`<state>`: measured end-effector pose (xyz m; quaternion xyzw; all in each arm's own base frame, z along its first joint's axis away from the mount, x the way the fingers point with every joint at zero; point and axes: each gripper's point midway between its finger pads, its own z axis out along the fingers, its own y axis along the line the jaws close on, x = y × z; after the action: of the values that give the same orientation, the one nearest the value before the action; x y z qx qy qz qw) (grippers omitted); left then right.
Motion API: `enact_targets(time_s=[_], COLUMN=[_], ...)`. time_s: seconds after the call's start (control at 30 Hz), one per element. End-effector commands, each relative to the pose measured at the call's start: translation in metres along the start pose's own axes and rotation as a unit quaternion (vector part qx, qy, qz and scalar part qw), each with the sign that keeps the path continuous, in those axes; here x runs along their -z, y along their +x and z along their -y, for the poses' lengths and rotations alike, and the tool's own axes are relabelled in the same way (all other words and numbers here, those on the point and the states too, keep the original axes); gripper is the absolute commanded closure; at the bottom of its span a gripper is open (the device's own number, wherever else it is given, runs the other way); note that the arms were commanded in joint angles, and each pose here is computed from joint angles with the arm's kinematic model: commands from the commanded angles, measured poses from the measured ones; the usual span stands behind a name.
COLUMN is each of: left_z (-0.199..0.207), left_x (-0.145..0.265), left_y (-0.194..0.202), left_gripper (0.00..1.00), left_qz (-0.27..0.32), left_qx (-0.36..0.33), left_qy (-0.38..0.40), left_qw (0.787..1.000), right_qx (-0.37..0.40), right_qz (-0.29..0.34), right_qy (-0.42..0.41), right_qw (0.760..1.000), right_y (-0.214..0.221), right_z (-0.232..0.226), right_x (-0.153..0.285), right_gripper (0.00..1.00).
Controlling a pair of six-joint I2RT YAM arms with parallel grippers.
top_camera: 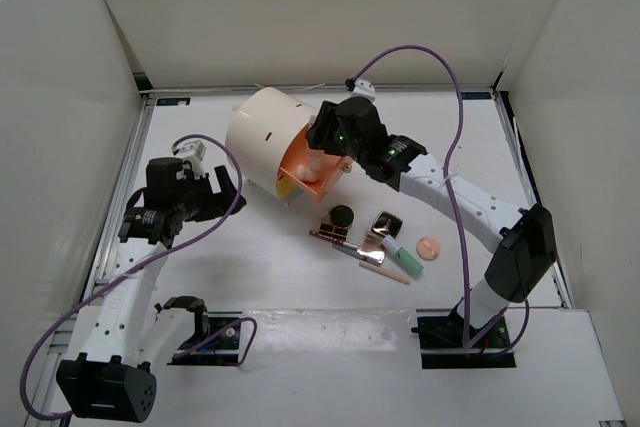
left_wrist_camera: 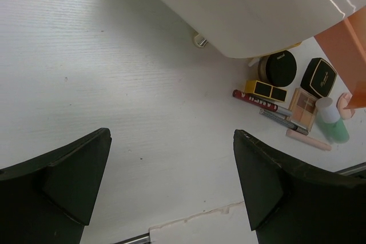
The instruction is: Organize the makeup
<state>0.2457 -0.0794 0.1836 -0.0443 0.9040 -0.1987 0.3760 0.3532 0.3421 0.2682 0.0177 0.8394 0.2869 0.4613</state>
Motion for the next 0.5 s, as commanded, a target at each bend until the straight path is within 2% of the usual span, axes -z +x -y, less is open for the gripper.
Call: enact_targets(time_s=[0.0, 0.07, 0.17, 0.33, 0.47], left_z=[0.007, 0.009, 0.008, 0.008, 0.009], left_x=[0.011, 0.012, 0.012, 0.014, 0.014], left_y=[-0.016, -0.018, -0.019, -0.02, -0.023], left_gripper=[0.02, 0.02, 0.02, 0.02, 0.02], left_qz=[0.025, 0.031, 0.032, 0.034, 0.035], left_qx=[-0.015, -0.017, -0.018, -0.018, -0.021], left_qy=[0.005, 0.008, 0.006, 0.004, 0.005], left_qw=[1.0, 0.999, 0.999, 0.999, 0.999], right_qx=[-0.009, -0.008, -0.006, 0.012, 0.048], right_qz=[0.057, 0.06, 0.062, 0.081, 0.092], right_qy=[-0.026, -0.029, -0.032, -0.033, 0.023], right_qw=[0.998, 0.998, 0.998, 0.996, 0.994], right_y=[-0.046, -0.051, -0.054, -0.07, -0.085], right_z=[-0.023, -0.026, -0.028, -0.03, -0.009], right_x=[0.021, 0.024, 0.028, 0.041, 0.066], right_gripper=[0.4, 0.34, 0.31, 0.3, 0.29])
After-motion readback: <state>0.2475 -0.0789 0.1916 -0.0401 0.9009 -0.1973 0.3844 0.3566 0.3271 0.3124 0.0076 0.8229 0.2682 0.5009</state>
